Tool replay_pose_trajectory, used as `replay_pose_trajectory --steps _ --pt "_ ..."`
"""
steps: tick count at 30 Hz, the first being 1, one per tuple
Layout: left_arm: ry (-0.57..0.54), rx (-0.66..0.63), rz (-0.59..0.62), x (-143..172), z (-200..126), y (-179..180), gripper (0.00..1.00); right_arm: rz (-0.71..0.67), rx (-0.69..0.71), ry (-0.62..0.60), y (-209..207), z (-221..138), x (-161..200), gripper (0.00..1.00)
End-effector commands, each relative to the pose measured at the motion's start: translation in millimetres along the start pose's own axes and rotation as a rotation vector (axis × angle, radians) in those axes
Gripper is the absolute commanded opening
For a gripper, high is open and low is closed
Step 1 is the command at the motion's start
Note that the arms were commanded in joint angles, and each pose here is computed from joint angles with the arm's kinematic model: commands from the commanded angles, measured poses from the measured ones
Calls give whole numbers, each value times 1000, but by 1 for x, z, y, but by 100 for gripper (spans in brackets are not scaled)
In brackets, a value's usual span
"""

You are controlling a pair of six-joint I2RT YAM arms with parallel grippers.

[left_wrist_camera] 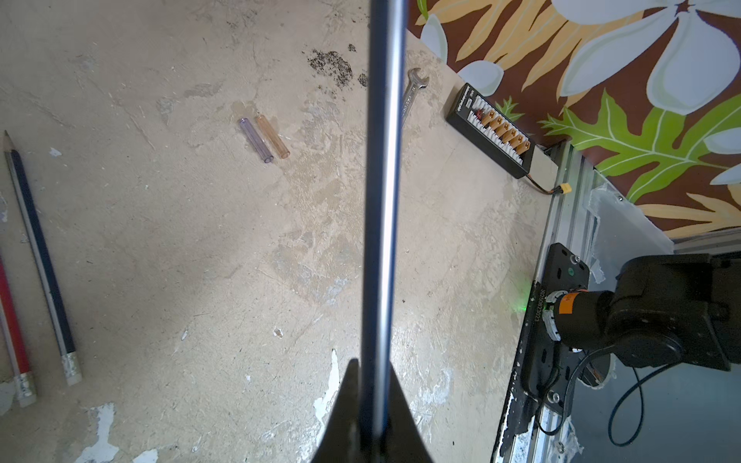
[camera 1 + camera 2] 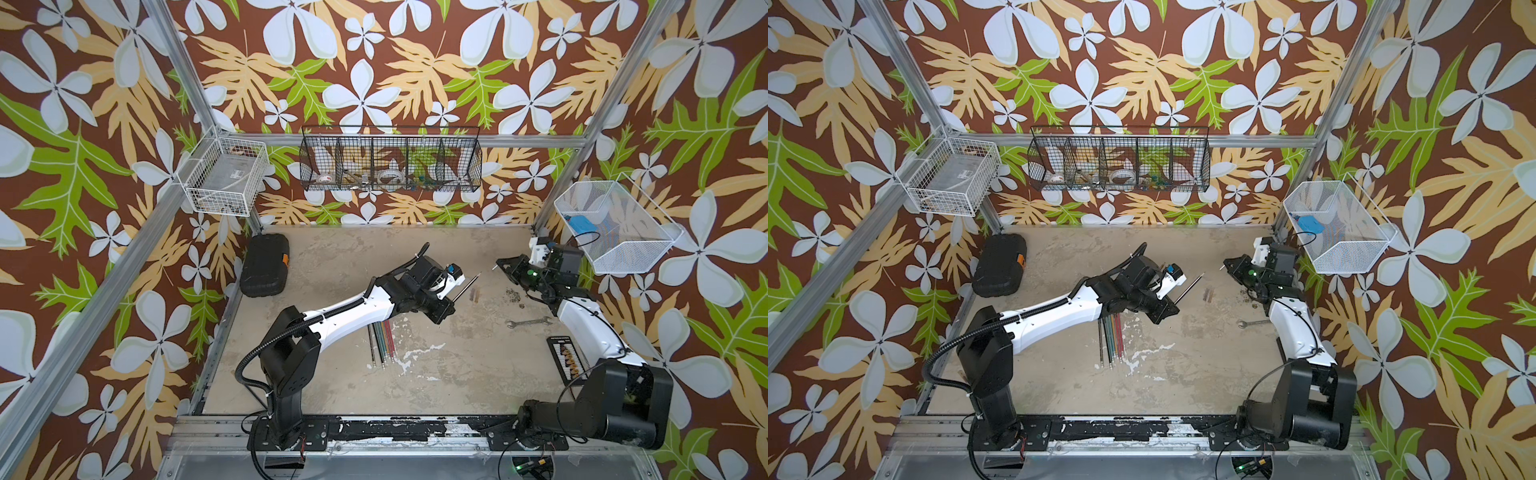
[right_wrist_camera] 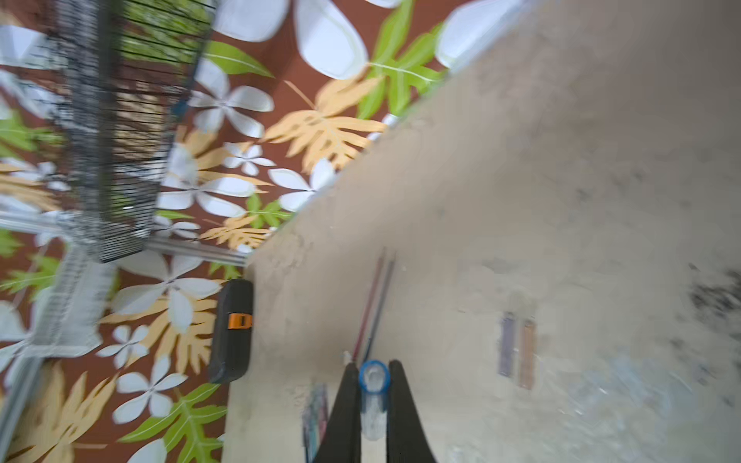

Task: Remove the protective cover of the pencils
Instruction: Place the protective sleeve at the center of the board.

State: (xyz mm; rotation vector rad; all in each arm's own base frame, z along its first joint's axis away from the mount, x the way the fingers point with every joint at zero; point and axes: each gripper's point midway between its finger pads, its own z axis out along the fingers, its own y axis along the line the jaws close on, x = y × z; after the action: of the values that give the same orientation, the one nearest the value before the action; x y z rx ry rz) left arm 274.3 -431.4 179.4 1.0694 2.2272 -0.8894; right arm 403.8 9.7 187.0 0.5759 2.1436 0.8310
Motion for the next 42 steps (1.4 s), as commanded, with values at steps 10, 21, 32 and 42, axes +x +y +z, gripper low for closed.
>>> replay_pose_trajectory --steps 10,21,32,42 --pt "4 1 6 0 -2 -1 0 -51 359 121 -113 37 59 4" --pt "7 1 7 1 -2 -1 0 -112 316 227 -110 83 67 7" --pt "7 -6 11 1 -2 0 0 -114 326 259 -115 91 75 13" --pt "5 1 9 -1 -3 -2 0 -104 312 259 -112 87 79 14"
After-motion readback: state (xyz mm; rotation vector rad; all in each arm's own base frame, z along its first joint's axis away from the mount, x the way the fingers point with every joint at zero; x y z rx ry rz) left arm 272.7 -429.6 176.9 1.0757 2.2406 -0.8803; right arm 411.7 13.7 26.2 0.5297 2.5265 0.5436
